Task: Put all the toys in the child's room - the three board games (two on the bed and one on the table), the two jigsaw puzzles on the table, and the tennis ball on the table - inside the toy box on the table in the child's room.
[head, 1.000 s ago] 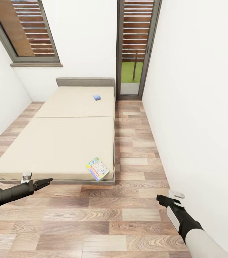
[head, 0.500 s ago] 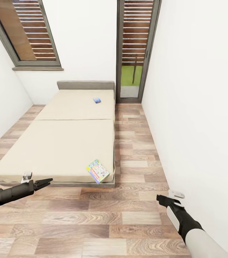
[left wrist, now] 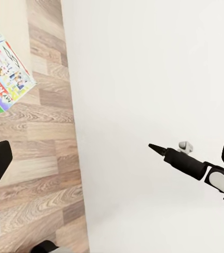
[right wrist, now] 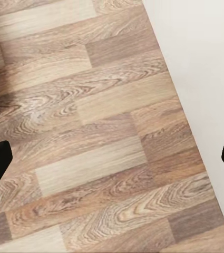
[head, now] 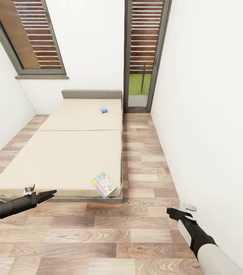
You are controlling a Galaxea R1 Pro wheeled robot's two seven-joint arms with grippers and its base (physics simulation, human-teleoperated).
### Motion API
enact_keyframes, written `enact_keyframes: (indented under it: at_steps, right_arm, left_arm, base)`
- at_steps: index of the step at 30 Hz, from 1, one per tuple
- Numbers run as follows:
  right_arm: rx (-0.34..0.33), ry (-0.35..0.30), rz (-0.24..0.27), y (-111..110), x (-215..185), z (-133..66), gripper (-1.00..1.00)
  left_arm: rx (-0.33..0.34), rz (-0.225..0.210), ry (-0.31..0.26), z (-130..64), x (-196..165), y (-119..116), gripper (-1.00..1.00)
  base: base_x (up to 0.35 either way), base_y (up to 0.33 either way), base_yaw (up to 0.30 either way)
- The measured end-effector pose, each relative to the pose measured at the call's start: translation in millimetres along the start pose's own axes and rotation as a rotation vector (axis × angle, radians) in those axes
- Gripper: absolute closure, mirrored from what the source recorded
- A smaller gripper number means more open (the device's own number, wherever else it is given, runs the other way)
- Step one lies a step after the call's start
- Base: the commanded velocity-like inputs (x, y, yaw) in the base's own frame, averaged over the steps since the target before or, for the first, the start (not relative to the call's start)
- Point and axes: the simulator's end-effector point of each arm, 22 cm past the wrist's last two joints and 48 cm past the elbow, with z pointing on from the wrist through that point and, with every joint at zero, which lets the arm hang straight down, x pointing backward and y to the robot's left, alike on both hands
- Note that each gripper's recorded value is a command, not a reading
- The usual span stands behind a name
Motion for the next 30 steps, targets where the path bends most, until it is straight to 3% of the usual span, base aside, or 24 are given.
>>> enact_keyframes:
  at_steps: [30]
  right_arm:
    - [-0.013, -0.047, 0.011, 4.4, -25.5, -14.1, -1.00]
  left_arm:
    - [0.024, 0.036, -0.024, -4.3, -11.7, -22.8, -1.00]
  base:
    - [0.000, 0.000, 0.000]
